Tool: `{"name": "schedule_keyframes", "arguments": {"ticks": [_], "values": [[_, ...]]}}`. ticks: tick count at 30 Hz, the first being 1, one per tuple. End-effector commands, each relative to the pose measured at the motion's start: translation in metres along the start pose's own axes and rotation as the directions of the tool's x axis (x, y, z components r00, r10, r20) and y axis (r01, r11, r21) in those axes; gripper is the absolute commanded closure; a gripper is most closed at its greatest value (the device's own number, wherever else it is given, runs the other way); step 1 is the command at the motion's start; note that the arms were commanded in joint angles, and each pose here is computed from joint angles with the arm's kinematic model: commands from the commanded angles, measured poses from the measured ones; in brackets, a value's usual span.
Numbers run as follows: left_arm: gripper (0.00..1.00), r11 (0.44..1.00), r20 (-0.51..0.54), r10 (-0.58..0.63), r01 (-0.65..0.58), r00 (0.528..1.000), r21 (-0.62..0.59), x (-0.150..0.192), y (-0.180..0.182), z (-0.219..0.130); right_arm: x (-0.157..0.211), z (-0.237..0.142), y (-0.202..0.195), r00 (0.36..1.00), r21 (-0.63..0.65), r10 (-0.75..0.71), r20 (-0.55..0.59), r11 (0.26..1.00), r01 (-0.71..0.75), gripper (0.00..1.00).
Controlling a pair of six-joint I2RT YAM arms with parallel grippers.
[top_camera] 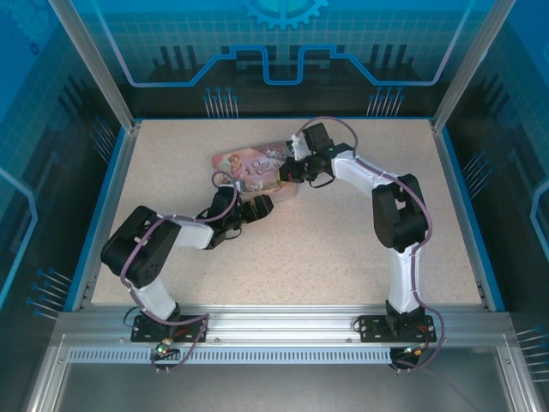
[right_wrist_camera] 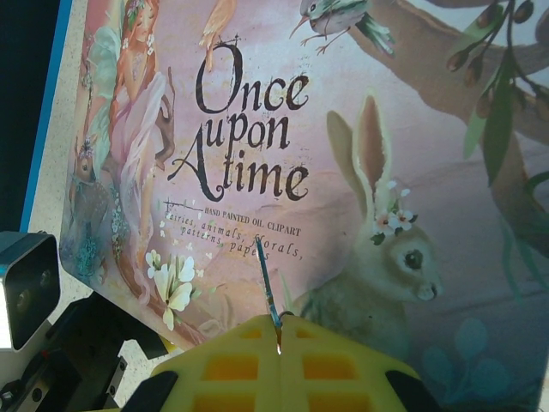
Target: Unlock a padlock with a key
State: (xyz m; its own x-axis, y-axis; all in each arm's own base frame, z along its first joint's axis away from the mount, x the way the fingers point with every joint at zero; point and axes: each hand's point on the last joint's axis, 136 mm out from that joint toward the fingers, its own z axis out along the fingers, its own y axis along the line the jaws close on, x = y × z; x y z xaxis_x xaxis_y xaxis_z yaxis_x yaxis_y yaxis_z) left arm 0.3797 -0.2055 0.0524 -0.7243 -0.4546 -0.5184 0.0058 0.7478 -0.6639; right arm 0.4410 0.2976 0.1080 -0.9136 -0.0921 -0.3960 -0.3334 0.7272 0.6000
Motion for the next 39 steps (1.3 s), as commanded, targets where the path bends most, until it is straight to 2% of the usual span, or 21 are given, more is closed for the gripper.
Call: {"name": "schedule_keyframes", "arguments": {"ticks": [1, 7, 19, 32, 39], "values": [[0.08, 0.999, 0.073, 0.041, -0.041, 0.996, 0.004, -0.016, -0.007, 0.006, 0.038, 0.017, -0.044, 0.989, 0.122, 0.09, -0.115, 0.99, -0.075, 1.0], [0.08, 0.999, 0.09, 0.052, -0.053, 0.995, 0.006, -0.017, -0.009, 0.008, 0.042, 0.021, -0.046, 0.987, 0.11, 0.1, -0.124, 0.99, -0.086, 1.0], [0.08, 0.999, 0.098, 0.054, -0.054, 0.994, -0.002, -0.016, -0.008, 0.001, 0.039, 0.016, -0.048, 0.986, -0.025, 0.148, -0.082, 0.988, -0.15, 1.0], [0.08, 0.998, 0.117, 0.058, -0.061, 0.991, 0.02, -0.022, -0.018, 0.001, 0.063, 0.024, -0.07, 0.975, 0.007, 0.189, -0.119, 0.982, -0.19, 1.0], [0.09, 0.99, 0.177, 0.107, -0.121, 0.978, 0.071, -0.025, -0.027, 0.008, 0.064, 0.023, -0.068, 0.975, 0.002, 0.184, -0.121, 0.983, -0.185, 1.0]]}}
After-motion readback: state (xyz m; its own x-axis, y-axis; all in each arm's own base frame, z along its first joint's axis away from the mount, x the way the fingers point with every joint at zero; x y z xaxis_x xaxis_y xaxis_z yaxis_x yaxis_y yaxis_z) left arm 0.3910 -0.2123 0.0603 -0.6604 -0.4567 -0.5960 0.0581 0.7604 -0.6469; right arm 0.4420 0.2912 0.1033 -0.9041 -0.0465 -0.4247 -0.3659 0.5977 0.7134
